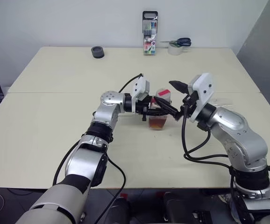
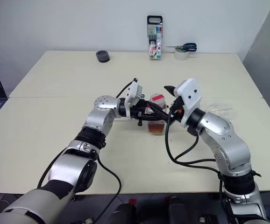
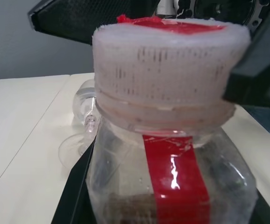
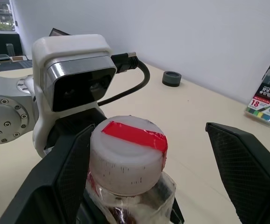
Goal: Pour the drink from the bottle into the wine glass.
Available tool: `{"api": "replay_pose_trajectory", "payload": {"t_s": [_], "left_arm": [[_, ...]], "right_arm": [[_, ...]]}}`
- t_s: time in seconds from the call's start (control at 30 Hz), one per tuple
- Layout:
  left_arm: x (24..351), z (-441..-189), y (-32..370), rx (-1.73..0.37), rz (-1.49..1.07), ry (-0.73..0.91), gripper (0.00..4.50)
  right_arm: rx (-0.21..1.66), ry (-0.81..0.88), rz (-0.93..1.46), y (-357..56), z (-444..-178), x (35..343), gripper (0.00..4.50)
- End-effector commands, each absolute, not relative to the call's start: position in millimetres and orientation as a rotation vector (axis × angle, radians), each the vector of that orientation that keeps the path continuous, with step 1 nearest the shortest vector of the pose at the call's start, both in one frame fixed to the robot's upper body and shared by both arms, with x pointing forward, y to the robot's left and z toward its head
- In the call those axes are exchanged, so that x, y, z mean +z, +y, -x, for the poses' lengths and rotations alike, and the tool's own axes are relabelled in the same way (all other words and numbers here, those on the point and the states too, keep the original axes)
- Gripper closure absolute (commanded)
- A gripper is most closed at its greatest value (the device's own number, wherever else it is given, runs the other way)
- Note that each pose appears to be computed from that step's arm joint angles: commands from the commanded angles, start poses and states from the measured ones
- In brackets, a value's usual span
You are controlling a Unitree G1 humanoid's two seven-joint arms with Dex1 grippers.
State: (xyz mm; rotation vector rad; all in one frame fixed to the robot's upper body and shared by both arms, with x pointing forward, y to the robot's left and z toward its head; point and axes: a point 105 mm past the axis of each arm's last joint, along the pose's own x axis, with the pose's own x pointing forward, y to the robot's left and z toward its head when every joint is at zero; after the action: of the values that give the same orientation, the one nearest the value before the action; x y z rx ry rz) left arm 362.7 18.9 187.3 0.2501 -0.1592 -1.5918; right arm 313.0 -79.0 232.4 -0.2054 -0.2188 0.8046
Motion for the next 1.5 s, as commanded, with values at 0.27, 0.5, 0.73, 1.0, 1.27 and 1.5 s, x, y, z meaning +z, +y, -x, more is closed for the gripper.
{"api": "replay_pose_trajectory", "payload": {"t_s": [0.27, 0.5, 0.73, 1.0, 1.27, 1.5], "left_arm": [[201, -362, 22, -1.588, -0.286, -0.228, 2.83], [200, -362, 22, -1.580, -0.290, -0.231, 2.83], [200, -363, 23, -1.575, -0.289, -0.233, 2.83], [201, -363, 22, -1.579, -0.290, -0.235, 2.83], [201, -362, 21, -1.580, -0.288, -0.238, 2.83], [201, -362, 21, -1.579, -0.287, -0.242, 2.83]], "right_arm": [[0.741, -0.255, 0.240, -101, -305, 245, 0.48], [0.740, -0.249, 0.229, -106, -300, 246, 0.48], [0.825, -0.225, 0.225, -100, -282, 245, 0.48], [0.858, -0.272, 0.264, -71, -284, 253, 0.48], [0.782, -0.298, 0.281, -68, -303, 253, 0.48], [0.729, -0.283, 0.275, -79, -310, 250, 0.48]]}}
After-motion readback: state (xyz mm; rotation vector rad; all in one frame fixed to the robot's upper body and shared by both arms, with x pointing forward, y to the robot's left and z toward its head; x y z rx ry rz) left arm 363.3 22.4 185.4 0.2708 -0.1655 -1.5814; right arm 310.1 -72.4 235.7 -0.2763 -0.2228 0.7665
